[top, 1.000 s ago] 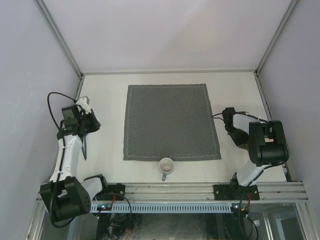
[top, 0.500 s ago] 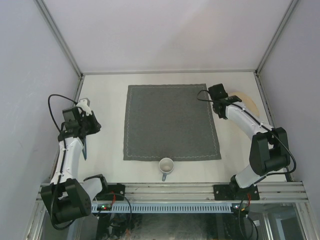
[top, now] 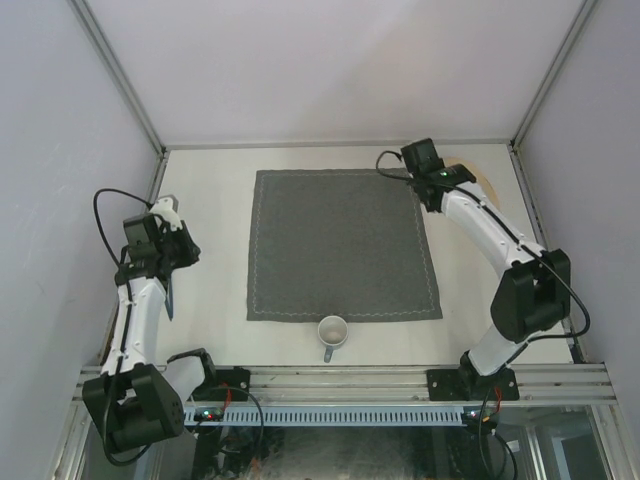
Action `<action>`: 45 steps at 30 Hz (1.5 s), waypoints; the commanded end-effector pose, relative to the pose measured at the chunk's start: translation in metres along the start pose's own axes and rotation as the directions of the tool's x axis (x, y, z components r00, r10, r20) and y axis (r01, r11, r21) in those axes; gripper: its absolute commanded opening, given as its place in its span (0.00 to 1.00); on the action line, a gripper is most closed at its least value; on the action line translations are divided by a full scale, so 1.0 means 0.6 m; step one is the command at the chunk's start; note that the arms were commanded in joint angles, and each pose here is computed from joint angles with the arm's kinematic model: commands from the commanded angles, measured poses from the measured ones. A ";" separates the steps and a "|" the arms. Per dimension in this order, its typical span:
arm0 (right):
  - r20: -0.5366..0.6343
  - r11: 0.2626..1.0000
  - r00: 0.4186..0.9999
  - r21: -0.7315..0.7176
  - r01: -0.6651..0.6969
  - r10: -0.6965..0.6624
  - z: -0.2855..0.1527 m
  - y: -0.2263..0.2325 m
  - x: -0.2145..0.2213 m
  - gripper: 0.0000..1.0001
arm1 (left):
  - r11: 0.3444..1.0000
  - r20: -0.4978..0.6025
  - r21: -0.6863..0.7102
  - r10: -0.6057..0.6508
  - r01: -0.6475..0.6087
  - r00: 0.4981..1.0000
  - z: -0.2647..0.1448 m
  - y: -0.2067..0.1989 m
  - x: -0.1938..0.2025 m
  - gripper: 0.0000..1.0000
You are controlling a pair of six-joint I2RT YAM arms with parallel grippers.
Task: Set the dinner table for one person
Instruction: Place the plate on the napkin.
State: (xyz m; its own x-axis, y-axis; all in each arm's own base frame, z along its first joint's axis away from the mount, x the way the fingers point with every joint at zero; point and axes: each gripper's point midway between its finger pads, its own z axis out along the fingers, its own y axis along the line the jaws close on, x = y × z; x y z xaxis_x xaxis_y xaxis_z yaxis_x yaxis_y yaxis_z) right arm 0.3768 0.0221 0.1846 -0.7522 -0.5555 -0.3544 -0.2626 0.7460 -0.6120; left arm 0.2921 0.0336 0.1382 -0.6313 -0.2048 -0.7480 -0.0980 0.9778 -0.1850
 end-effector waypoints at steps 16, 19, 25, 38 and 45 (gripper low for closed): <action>0.352 0.888 0.816 0.158 0.431 -0.458 -0.138 0.303 -0.219 0.00 | 0.997 0.095 -0.070 0.041 -0.034 0.995 -0.012 0.024 -0.020 0.21; 0.387 0.856 0.763 0.219 0.468 -0.517 -0.151 0.329 -0.220 0.00 | 0.997 0.090 -0.074 0.034 -0.028 0.995 -0.010 0.026 -0.018 0.20; 0.409 0.809 0.697 0.291 0.511 -0.588 -0.167 0.371 -0.224 0.00 | 0.996 0.080 -0.082 0.036 -0.030 0.996 -0.008 0.029 -0.013 0.20; 0.405 0.701 0.576 0.326 0.635 -0.710 -0.173 0.455 -0.178 0.00 | 0.996 0.074 -0.086 0.033 -0.027 0.997 -0.005 0.031 -0.011 0.21; 0.366 0.672 0.568 0.309 0.673 -0.737 -0.149 0.467 -0.145 0.00 | 0.996 0.063 -0.086 0.033 -0.027 0.997 0.000 0.033 -0.004 0.20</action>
State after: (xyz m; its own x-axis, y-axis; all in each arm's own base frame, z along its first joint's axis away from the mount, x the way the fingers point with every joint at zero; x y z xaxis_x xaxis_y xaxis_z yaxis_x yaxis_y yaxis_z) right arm 0.3023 0.3138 0.0779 0.0550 -0.9983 0.0216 -0.6057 -0.0506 -0.7941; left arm 0.2863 0.0463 0.1329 -0.6090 -0.1868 -0.7709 -0.1387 0.9820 -0.1283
